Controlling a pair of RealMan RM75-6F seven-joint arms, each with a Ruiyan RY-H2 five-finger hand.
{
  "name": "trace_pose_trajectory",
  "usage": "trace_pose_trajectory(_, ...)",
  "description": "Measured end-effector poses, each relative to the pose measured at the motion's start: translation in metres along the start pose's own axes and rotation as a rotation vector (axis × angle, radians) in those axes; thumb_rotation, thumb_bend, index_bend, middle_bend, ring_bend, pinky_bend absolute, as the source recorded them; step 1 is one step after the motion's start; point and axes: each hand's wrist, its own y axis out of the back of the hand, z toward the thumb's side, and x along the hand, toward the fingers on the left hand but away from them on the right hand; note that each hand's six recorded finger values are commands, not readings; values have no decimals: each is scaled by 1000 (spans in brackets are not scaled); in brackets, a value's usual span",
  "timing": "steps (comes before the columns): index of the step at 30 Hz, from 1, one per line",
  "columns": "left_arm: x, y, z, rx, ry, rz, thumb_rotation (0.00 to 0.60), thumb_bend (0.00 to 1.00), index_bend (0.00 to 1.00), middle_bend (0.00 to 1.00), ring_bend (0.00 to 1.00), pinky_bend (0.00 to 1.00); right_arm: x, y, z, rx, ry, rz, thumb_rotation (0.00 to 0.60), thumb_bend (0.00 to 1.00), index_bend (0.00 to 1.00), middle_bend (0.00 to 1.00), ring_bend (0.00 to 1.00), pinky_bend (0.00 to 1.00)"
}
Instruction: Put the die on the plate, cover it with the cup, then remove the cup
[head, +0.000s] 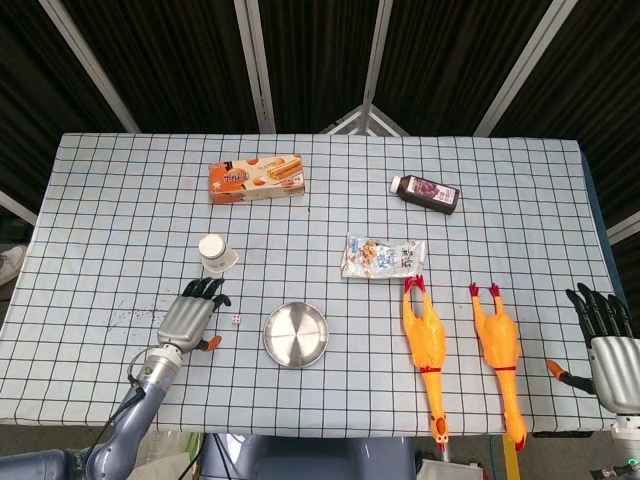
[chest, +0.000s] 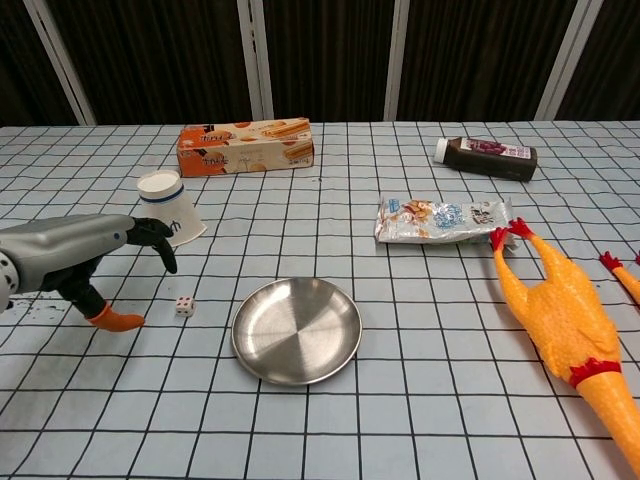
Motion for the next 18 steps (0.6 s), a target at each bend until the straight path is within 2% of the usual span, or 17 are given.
trace_pose_trajectory(18, 18, -16, 22, 22, -3, 8, 600, 404, 365, 66, 0, 35, -1, -3, 0, 0, -3, 12, 600, 87, 25, 24, 73, 0)
